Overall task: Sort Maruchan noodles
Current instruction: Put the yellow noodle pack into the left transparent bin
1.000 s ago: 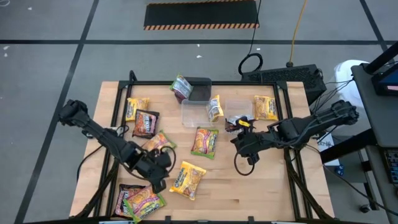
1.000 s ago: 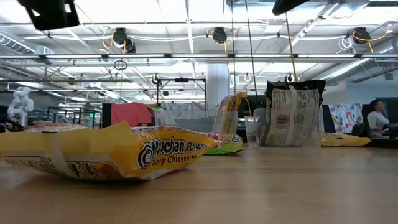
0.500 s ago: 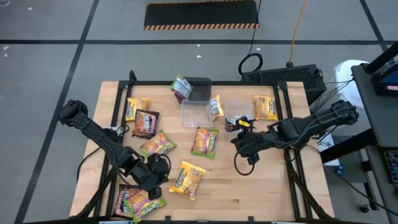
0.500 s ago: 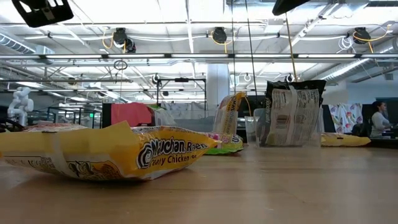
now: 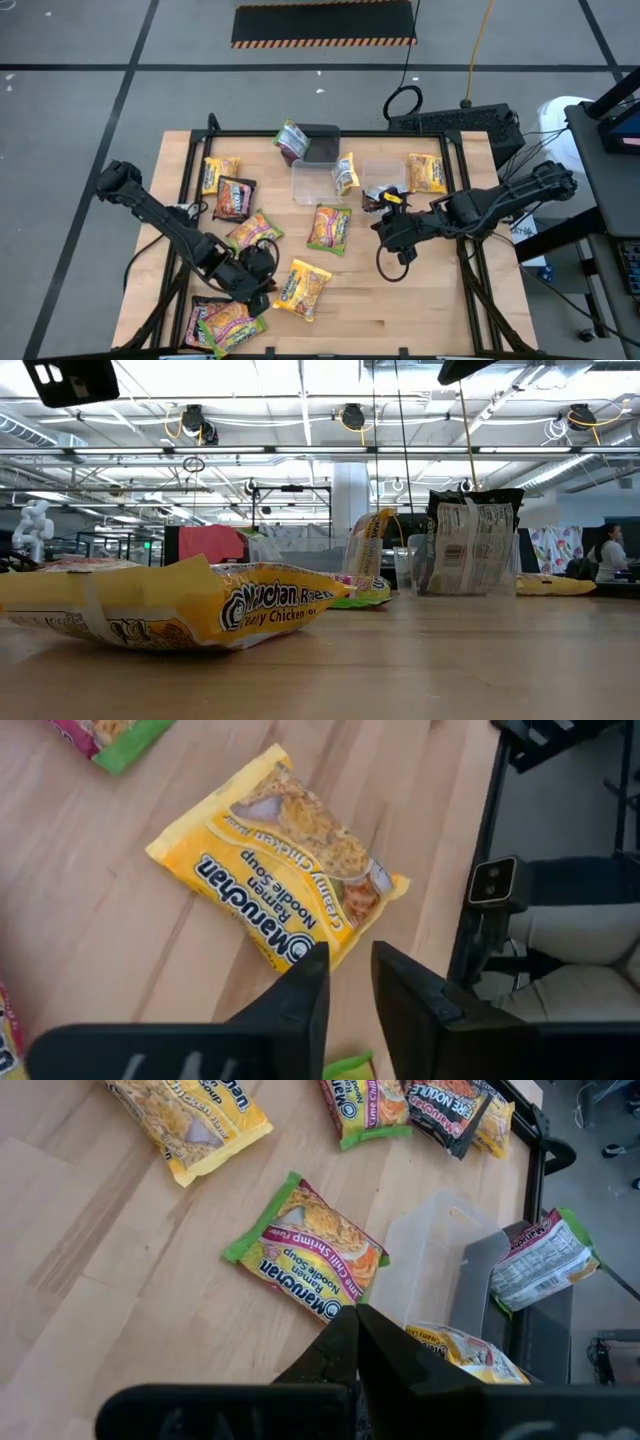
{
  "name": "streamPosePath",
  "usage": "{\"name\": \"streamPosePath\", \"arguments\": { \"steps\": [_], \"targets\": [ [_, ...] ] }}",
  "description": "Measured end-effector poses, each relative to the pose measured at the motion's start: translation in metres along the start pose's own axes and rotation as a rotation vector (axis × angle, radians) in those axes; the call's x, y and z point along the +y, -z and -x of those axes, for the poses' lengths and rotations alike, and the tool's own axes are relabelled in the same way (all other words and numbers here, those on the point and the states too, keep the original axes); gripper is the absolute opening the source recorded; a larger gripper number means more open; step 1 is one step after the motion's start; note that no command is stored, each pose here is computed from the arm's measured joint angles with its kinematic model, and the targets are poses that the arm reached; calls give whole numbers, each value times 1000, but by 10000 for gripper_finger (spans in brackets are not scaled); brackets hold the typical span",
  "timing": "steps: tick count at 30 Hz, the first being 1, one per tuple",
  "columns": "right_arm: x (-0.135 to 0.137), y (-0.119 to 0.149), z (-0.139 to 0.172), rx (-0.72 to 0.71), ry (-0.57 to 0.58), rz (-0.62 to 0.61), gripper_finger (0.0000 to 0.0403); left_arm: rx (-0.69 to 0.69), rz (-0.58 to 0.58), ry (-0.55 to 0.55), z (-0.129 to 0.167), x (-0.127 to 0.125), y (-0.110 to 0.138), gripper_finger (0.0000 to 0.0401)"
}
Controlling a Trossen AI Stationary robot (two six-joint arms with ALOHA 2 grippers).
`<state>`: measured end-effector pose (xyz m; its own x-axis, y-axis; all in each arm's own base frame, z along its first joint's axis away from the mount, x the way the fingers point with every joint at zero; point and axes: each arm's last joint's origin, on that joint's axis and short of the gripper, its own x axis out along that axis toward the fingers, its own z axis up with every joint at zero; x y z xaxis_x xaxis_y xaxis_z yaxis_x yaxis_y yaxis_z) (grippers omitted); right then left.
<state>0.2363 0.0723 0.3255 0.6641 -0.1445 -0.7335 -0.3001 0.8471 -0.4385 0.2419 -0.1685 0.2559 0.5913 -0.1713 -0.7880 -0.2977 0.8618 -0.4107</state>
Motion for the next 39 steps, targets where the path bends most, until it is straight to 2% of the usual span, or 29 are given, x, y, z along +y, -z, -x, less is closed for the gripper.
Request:
{"name": "streamPosePath", "arguments": {
  "steps": [3,8,10,20,29,39],
  "targets": [
    [0,0,0,0,0,0,0,22,-54,-21,-9,-2,5,96],
    [0,0,0,0,0,3,0,74,-255,-22,-33,-12,25,97],
    [0,0,0,0,0,4,0,77,-280,-18,-43,-16,30,97],
    [0,0,0,0,1,0,0,153,-389,-136,-90,-14,63,97],
    [0,0,0,-1,0,-3,0,95,-404,-163,-93,-16,64,97],
    [0,0,0,-1,0,-1,0,59,-320,-176,-94,-17,67,97]
  ]
}}
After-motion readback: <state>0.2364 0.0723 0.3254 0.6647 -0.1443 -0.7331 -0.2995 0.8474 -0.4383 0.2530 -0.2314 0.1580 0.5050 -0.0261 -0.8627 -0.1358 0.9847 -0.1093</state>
